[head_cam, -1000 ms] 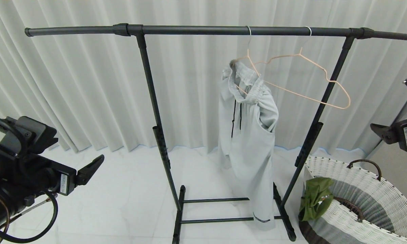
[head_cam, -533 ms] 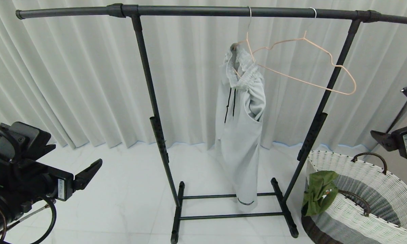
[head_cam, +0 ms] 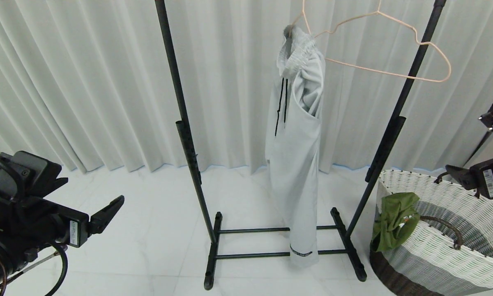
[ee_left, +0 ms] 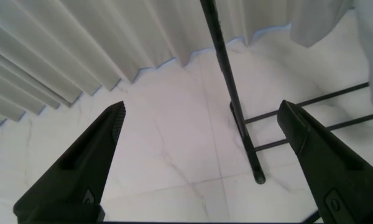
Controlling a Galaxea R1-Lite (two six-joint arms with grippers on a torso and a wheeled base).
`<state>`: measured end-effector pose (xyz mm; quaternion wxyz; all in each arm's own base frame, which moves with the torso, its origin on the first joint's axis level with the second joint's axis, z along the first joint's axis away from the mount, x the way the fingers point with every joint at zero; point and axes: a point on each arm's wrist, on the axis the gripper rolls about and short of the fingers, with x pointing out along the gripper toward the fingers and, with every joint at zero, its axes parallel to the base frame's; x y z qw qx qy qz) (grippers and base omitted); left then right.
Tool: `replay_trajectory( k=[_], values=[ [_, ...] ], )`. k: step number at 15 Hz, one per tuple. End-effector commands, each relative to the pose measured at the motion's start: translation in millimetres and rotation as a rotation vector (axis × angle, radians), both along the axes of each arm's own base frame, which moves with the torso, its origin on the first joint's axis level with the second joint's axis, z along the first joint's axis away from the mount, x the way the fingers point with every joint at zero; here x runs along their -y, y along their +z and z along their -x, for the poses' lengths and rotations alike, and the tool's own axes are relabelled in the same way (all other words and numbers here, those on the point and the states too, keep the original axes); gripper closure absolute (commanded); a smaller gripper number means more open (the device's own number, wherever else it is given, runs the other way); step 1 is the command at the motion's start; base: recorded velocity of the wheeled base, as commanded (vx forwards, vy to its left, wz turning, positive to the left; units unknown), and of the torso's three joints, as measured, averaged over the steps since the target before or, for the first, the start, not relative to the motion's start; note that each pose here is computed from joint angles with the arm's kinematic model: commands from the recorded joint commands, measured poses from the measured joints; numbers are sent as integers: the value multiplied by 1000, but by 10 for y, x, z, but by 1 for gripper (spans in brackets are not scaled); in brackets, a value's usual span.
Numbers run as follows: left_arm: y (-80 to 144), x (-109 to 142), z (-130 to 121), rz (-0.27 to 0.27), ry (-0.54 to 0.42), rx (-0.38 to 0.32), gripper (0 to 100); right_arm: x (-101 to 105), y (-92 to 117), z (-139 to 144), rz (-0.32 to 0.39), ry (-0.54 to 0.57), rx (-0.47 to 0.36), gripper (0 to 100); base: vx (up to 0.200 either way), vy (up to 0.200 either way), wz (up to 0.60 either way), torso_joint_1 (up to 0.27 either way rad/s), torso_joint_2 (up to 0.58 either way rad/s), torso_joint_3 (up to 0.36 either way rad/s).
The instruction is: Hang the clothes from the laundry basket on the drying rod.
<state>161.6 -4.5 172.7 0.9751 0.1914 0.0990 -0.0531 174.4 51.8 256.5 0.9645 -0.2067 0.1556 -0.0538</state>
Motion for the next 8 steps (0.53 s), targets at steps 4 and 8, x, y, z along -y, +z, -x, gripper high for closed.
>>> replay_trajectory(
  k=[4, 8],
  values=[
    [-33, -4, 22, -6, 4, -10, 0, 1, -55, 1, 11, -1, -19, 0, 0, 0, 0, -123, 438, 308],
    [-63, 0, 105, -27, -7, -7, 0, 8, -64, 13, 29, 5, -24, 0, 0, 0, 0, -29, 113, 76]
  ],
)
